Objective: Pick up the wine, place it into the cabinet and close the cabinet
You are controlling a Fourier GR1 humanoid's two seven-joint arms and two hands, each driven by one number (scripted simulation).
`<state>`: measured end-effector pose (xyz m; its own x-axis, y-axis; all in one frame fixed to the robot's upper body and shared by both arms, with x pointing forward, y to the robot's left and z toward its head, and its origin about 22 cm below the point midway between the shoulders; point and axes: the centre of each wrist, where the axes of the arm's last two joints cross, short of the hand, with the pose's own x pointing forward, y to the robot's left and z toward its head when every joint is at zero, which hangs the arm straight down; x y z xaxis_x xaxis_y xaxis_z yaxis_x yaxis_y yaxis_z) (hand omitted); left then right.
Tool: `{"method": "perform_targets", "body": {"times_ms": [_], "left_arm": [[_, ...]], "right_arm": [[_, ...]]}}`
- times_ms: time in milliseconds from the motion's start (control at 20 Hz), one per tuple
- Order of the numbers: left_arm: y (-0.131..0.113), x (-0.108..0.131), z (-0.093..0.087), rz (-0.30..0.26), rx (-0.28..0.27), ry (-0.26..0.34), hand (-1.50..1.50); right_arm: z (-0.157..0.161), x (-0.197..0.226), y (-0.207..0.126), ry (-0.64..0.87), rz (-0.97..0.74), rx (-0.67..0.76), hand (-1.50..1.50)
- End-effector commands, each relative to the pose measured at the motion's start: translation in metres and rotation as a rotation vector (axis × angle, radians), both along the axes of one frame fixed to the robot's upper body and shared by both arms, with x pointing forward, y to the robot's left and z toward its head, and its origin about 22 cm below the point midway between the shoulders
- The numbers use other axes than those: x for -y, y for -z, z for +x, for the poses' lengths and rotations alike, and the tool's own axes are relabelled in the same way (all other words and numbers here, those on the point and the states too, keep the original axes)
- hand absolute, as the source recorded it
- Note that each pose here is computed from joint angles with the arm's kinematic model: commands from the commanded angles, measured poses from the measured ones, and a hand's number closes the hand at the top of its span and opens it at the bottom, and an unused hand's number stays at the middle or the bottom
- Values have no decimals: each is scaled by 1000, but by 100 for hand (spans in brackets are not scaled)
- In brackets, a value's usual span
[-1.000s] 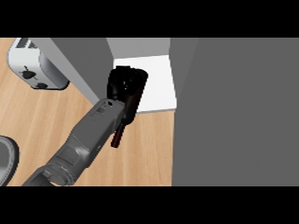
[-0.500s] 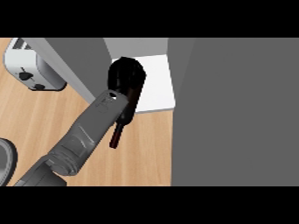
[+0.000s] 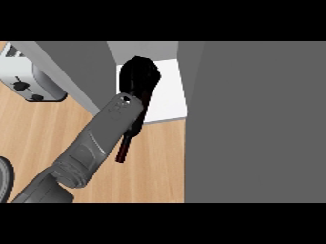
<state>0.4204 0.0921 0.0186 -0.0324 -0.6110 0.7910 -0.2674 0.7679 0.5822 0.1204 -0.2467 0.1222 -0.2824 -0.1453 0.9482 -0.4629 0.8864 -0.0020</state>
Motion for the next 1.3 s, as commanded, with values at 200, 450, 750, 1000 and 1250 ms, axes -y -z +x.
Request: {"method": "perform_targets", "body": {"times_ms": [200, 450, 750, 1000, 1250], "left_arm": [[-10, 3, 5, 70, -47, -87, 150], [-1, -5, 3, 134, -51, -162, 150], [-4, -4, 5, 190, -38, -179, -150], [4, -8, 2, 221, -92, -181, -150], [14, -9, -4, 190, -109, -190, -150]], "right_arm": [[-6, 2, -7, -16, 55, 14, -150], [-10, -1, -12, -51, 35, 11, -150], [-6, 3, -11, -67, 32, 28, -150], [-4, -1, -5, -47, 49, 14, -150], [-11, -3, -15, -61, 75, 22, -150]]}}
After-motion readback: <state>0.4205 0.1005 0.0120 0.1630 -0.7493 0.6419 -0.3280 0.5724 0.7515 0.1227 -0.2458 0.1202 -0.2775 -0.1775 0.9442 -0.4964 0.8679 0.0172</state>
